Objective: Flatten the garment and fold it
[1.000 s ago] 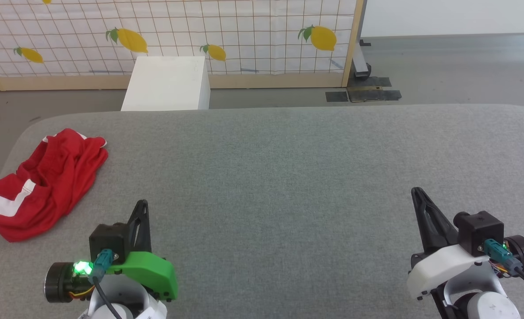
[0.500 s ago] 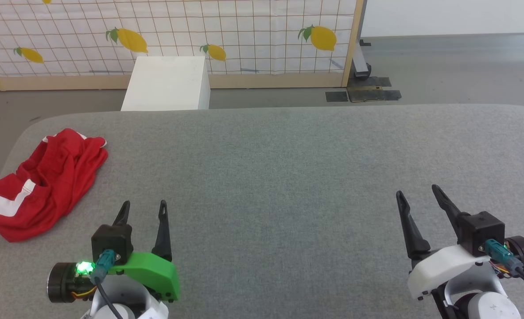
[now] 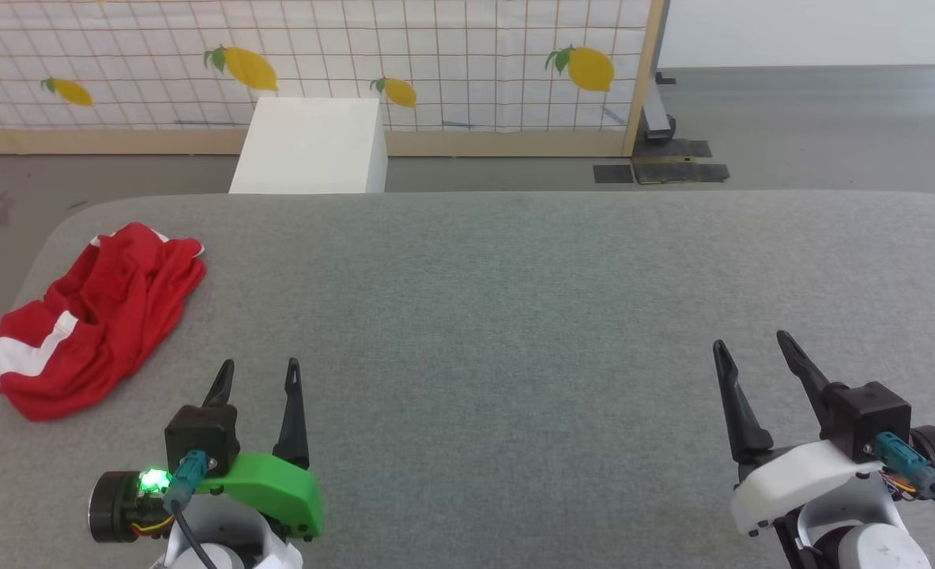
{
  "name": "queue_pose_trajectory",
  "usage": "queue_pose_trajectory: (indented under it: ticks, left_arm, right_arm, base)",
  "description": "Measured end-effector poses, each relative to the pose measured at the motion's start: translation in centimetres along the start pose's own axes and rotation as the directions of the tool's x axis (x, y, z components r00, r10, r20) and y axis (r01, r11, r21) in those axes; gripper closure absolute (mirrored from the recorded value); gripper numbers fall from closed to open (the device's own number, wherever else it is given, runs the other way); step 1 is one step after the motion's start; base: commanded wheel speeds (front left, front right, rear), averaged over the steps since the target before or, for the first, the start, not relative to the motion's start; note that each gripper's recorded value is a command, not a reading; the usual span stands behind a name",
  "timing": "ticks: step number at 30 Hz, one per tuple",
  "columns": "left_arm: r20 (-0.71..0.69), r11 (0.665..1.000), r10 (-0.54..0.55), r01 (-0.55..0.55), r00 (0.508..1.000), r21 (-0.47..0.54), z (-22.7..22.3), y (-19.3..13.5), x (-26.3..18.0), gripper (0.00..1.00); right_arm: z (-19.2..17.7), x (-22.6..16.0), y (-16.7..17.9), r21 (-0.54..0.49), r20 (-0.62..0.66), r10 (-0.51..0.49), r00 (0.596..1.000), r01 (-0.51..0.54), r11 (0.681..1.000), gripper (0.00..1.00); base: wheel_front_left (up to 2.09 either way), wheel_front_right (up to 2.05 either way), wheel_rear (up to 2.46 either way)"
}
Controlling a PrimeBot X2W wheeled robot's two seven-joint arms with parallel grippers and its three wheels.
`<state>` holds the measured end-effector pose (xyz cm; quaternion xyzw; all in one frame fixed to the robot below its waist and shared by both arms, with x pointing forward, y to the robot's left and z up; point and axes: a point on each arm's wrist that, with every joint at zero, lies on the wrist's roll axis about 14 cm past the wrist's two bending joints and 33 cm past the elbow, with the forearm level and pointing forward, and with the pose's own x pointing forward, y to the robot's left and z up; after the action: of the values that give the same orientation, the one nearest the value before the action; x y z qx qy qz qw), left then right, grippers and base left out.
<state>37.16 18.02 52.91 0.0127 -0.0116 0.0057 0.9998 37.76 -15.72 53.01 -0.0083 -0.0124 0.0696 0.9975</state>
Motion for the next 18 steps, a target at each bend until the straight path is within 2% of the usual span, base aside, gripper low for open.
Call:
queue_pose_trajectory:
  ticks: [18]
  left_arm:
    - [0.011,0.994,0.105,-0.105,0.994,-0.012,-0.2,3.2,-1.8,0.00]
  right_arm:
    - [-0.9,1.3,2.6,0.032,-0.002,0.079,0.997,-0.079,0.996,0.00]
  base:
    - [0.00,0.00,0.00]
